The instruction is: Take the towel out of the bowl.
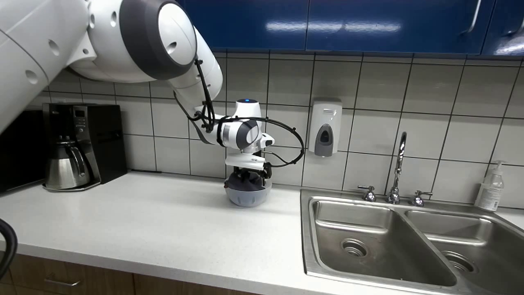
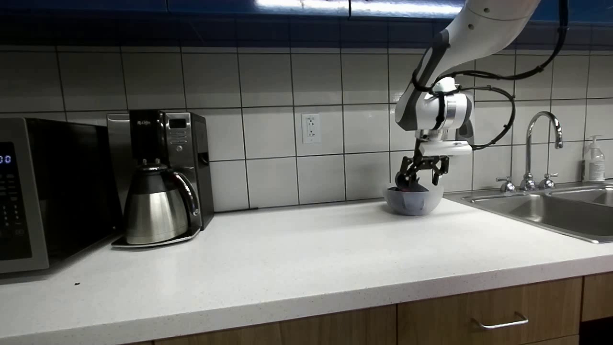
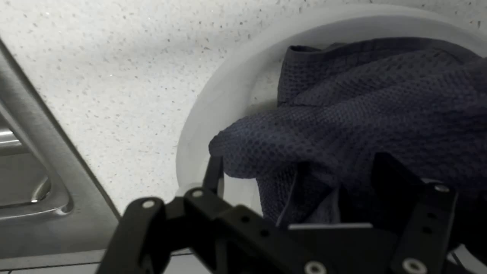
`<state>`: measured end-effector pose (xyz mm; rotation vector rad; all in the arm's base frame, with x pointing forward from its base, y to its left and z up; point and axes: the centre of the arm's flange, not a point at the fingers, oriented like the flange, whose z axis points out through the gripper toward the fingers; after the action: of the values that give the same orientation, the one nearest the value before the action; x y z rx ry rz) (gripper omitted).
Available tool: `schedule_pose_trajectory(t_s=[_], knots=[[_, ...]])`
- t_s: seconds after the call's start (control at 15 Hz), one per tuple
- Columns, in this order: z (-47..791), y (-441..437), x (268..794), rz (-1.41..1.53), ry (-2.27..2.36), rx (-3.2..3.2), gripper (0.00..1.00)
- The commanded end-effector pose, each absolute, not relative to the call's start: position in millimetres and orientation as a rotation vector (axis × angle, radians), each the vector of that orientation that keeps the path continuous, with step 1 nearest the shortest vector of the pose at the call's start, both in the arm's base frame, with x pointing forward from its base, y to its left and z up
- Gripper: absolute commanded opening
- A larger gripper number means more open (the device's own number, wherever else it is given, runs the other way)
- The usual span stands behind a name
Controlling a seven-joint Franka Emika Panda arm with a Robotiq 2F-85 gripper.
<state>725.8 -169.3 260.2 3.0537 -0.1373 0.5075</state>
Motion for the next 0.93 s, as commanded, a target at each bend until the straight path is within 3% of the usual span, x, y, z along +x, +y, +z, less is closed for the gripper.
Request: schedule_pose_trajectory(t_s=[0.0, 0.2, 0.27, 0.4, 0.87], knots=[[257.4, -172.6, 741.6, 0.563, -0.129, 3.031, 1.0], [253.9, -173.1, 743.9, 0.574, -0.124, 3.031, 1.0], [252.5, -173.8, 744.7, 0.581, -0.127, 3.034, 0.75], [249.1, -174.7, 745.7, 0.589, -0.125, 3.038, 0.68], [241.3, -175.8, 739.5, 0.65, -0.112, 3.058, 0.11]])
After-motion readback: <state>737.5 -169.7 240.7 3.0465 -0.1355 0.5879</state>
